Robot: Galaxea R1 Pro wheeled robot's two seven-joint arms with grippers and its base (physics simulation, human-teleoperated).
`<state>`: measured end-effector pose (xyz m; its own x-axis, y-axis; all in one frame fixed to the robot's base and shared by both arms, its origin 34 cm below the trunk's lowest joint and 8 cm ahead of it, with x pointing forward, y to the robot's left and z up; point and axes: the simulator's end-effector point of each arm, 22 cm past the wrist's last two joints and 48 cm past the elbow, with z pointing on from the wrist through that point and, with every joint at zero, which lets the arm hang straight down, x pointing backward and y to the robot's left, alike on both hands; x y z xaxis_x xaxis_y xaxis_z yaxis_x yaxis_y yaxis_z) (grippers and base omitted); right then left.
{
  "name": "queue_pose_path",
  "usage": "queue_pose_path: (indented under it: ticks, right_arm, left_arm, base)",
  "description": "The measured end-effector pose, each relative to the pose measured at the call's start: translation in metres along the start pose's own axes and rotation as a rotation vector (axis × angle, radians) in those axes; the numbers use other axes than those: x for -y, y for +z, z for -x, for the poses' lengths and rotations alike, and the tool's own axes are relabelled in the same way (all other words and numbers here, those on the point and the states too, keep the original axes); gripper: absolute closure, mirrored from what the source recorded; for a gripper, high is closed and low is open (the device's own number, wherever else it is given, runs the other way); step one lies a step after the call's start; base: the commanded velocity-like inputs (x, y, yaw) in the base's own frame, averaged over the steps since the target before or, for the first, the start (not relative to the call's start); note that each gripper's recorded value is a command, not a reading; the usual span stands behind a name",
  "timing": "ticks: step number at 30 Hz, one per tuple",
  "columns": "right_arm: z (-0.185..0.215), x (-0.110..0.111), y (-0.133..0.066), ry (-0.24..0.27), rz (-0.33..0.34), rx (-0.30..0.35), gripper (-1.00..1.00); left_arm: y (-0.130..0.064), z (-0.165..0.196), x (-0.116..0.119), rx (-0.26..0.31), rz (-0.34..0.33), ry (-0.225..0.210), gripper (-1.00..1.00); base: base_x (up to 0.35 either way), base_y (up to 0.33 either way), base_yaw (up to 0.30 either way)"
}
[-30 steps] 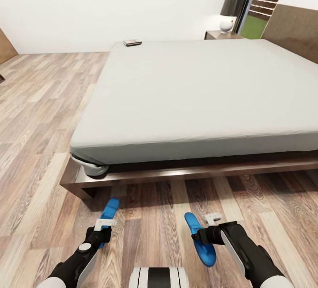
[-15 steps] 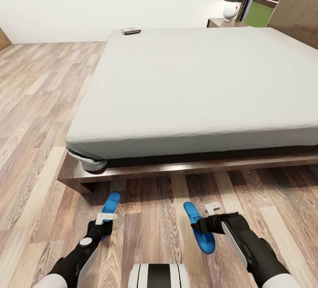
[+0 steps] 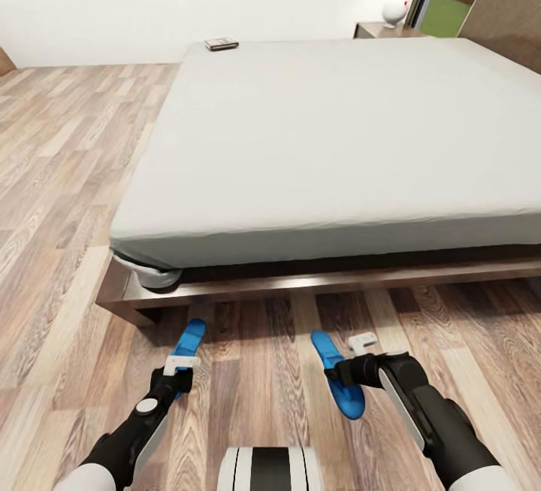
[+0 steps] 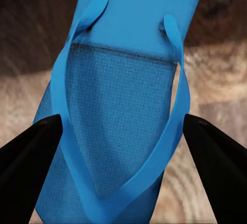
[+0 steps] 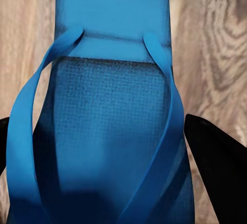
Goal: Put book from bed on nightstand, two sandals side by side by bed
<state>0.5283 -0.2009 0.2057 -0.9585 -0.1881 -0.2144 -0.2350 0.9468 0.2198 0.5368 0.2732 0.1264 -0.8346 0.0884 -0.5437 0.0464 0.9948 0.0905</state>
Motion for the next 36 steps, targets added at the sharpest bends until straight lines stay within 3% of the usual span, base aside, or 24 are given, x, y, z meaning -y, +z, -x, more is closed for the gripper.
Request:
queue_pose_path:
  ticks: [36]
  right_arm:
    - [0.005,0.005,0.002,-0.009,-0.001,0.011,1.00]
  left_arm:
    - [0.010,-0.004,0.000,-0.004,0.003,-0.006,1.00]
  base:
    - [0.000,0.000,0.000]
